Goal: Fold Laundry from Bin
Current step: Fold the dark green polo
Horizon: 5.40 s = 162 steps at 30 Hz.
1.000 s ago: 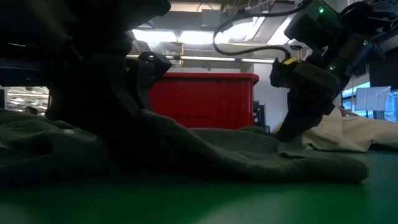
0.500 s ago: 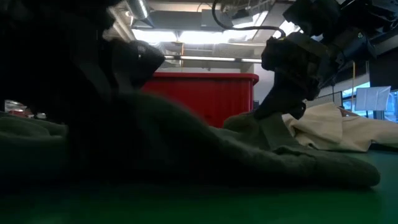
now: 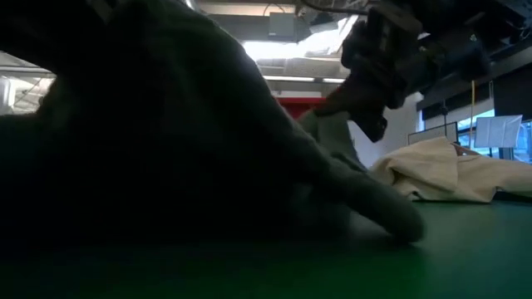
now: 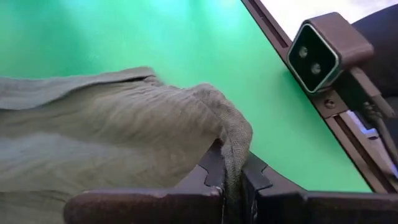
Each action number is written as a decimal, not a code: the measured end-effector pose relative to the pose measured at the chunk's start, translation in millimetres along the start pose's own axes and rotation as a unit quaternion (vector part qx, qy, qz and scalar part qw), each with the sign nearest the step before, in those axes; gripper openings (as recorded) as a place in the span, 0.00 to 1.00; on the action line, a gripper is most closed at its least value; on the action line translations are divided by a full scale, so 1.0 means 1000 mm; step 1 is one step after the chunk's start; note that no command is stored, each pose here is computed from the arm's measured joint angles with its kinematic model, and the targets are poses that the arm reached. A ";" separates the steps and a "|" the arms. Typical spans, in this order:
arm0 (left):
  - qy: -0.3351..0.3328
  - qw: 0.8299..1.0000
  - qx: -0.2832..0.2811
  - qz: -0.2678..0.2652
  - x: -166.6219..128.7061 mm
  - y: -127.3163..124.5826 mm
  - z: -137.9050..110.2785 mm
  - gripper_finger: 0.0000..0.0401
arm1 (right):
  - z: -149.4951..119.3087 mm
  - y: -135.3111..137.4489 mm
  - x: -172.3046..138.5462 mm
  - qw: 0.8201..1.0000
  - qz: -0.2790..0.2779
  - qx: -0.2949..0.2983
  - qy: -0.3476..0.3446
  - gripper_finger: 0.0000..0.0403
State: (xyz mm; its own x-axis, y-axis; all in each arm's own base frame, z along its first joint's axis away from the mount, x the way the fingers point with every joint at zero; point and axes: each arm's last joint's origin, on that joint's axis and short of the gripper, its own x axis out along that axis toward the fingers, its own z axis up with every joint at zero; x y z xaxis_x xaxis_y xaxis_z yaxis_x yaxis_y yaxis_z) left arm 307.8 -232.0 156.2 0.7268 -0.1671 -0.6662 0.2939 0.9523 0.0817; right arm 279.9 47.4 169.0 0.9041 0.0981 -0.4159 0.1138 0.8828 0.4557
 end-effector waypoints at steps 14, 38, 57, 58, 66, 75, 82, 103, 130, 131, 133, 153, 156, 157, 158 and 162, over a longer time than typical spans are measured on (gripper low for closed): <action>0.017 1.000 -0.014 0.021 -0.002 -0.003 -0.005 0.00 | -0.004 -0.020 -0.001 0.997 -0.059 0.033 0.049 0.01; -0.139 0.980 -0.144 -0.018 0.000 0.007 -0.051 0.00 | 0.015 -0.026 0.000 0.994 -0.063 0.077 -0.037 0.03; -0.142 0.975 -0.165 -0.030 -0.002 0.007 -0.060 0.00 | -0.024 -0.021 -0.005 0.957 -0.022 -0.239 0.166 0.63; -0.142 0.975 -0.165 -0.030 -0.002 0.007 -0.060 0.00 | -0.026 -0.016 -0.005 0.952 -0.014 -0.258 0.166 0.65; -0.138 0.975 -0.166 -0.041 -0.001 0.007 -0.060 0.00 | -0.040 0.036 -0.011 0.838 -0.091 -0.525 0.121 0.70; -0.136 0.975 -0.173 -0.042 -0.001 0.007 -0.060 0.00 | -0.061 0.046 0.010 0.720 -0.149 -0.658 0.164 0.71; -0.126 0.976 -0.173 -0.040 0.000 0.008 -0.063 0.00 | -0.074 0.044 0.034 0.673 -0.149 -0.696 0.198 0.70; -0.116 0.976 -0.182 -0.038 0.000 0.008 -0.065 0.00 | -0.085 0.059 0.037 0.659 -0.222 -0.703 0.150 0.02; -0.111 0.976 -0.183 -0.045 0.000 0.008 -0.065 0.00 | -0.078 0.050 0.039 0.641 -0.177 -0.702 0.254 0.46; -0.111 0.976 -0.183 -0.045 0.000 0.008 -0.065 0.00 | -0.077 0.048 0.040 0.641 -0.179 -0.701 0.255 0.50; -0.111 0.976 -0.183 -0.045 0.000 0.007 -0.065 0.00 | -0.074 0.045 0.041 0.636 -0.181 -0.705 0.257 0.57; -0.109 0.976 -0.183 -0.047 0.000 0.007 -0.066 0.00 | -0.051 0.048 0.055 0.656 -0.197 -0.708 0.171 0.35; -0.106 0.976 -0.182 -0.046 0.000 0.007 -0.066 0.00 | -0.055 0.057 0.053 0.659 -0.189 -0.712 0.152 0.25; -0.105 0.976 -0.183 -0.045 0.000 0.007 -0.066 0.00 | -0.056 0.061 0.053 0.659 -0.186 -0.714 0.146 0.22; -0.105 0.976 -0.186 -0.046 0.000 0.007 -0.066 0.00 | -0.057 0.063 0.052 0.661 -0.185 -0.714 0.140 0.18; -0.099 0.976 -0.189 -0.048 0.000 0.007 -0.067 0.00 | -0.058 0.068 0.051 0.662 -0.183 -0.715 0.130 0.03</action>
State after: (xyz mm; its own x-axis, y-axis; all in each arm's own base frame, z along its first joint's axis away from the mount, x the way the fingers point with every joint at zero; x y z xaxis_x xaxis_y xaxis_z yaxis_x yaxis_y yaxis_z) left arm 268.3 -208.6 106.4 0.8242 -0.2698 -0.4979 0.1429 0.9499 -0.2781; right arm 310.1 139.6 132.8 0.8014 -0.3306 -0.4985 -0.3683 0.3839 -0.8467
